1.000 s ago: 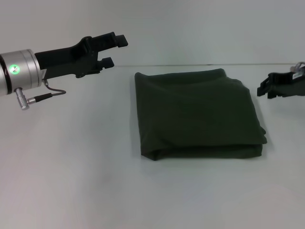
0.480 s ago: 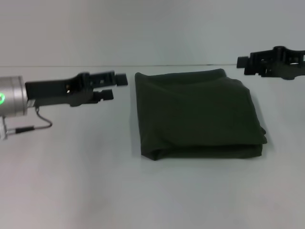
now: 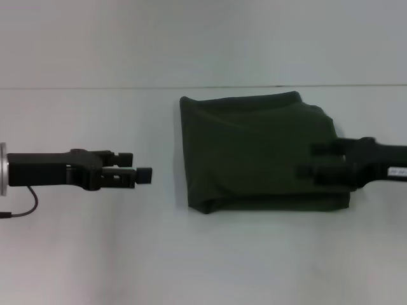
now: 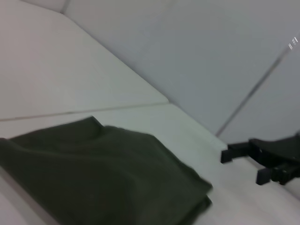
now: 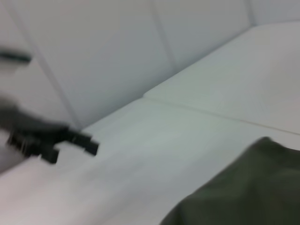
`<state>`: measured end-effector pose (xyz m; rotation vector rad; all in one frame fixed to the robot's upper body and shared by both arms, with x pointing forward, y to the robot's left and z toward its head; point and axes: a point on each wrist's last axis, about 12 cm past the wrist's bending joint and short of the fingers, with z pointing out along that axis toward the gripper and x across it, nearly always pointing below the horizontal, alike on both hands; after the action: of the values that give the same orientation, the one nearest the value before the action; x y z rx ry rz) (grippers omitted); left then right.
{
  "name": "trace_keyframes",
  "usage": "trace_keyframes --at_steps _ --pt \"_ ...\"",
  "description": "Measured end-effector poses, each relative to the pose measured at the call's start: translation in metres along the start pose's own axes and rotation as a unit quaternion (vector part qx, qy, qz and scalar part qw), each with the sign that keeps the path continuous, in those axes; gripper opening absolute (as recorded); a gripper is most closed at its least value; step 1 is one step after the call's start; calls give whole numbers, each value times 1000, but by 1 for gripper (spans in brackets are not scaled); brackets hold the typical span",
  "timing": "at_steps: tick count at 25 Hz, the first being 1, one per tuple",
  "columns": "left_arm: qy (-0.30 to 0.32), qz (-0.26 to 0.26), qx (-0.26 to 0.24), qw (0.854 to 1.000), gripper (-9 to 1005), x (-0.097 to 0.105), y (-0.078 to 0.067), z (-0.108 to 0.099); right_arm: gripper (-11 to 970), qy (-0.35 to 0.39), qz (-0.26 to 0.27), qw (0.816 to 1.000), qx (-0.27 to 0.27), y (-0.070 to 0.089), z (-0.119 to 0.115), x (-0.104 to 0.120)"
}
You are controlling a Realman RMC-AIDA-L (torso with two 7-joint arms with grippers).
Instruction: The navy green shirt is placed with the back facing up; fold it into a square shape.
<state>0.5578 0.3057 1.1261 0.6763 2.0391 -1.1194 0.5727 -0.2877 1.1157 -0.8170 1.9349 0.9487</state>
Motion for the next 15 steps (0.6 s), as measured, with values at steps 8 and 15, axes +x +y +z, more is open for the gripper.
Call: trace_keyframes --at_steps 8,15 --pt "95 64 47 992 883 -17 -18 40 823 49 -70 996 -36 18 23 3" --pt "96 79 41 991 887 -24 -19 49 820 49 -72 995 -42 20 26 1"
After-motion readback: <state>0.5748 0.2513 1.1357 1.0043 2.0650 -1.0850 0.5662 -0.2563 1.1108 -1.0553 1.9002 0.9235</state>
